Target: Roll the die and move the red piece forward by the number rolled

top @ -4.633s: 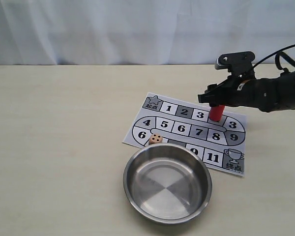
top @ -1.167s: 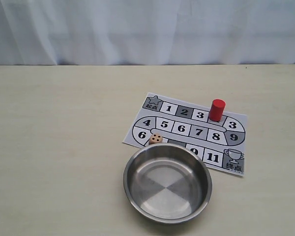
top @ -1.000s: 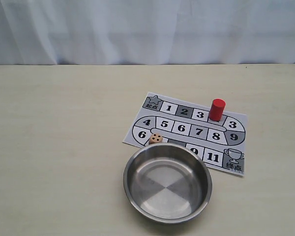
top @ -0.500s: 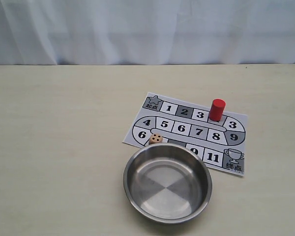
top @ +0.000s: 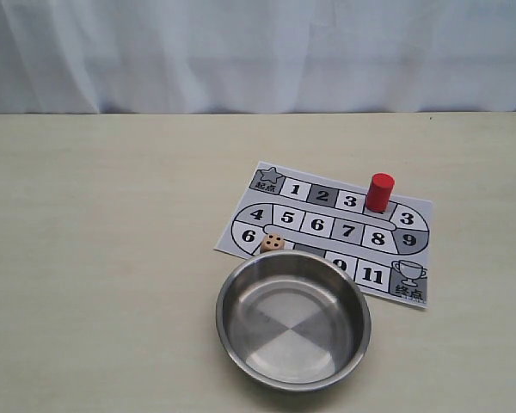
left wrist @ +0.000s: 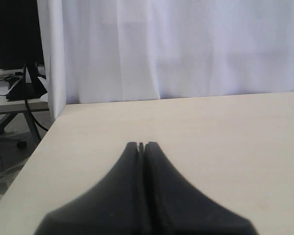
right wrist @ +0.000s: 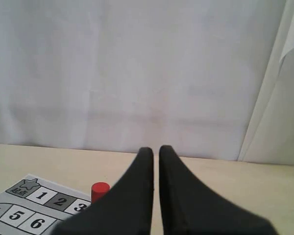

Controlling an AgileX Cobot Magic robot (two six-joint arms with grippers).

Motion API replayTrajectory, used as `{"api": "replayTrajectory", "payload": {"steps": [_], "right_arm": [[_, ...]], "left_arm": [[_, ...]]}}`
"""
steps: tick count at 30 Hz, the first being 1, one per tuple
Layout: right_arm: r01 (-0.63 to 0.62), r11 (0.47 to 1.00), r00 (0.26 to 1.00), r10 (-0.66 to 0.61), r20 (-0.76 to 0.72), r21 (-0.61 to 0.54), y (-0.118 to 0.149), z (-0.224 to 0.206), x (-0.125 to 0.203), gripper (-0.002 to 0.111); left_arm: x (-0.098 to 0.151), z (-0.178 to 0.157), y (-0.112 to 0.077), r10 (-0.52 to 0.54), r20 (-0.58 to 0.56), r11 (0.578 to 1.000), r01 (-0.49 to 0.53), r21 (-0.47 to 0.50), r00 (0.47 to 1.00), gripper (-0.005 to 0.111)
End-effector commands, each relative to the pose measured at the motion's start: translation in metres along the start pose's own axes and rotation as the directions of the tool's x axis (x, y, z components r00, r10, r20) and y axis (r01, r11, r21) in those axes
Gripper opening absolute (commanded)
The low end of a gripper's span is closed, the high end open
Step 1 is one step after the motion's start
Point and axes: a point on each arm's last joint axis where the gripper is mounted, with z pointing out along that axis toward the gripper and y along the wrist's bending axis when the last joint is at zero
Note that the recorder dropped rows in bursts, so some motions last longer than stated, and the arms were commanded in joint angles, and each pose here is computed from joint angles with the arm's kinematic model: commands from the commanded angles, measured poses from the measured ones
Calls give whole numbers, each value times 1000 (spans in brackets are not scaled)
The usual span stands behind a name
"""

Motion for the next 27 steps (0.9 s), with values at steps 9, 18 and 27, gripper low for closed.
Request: {"api": "replayTrajectory", "payload": {"steps": [9, 18, 27], "right_arm": [[27, 1000, 999, -27, -20, -4, 1, 0, 8, 4], [34, 999, 994, -35, -104, -19, 2, 0, 15, 4], [13, 1000, 994, -14, -105, -11, 1, 0, 16, 4]], "left_arm": [[-2, -1, 0, -12, 15, 1000, 12, 2, 1000, 0], [-2, -1, 0, -12, 15, 1000, 12, 2, 1000, 0], [-2, -1, 0, -12, 11, 1000, 12, 2, 1000, 0]]}}
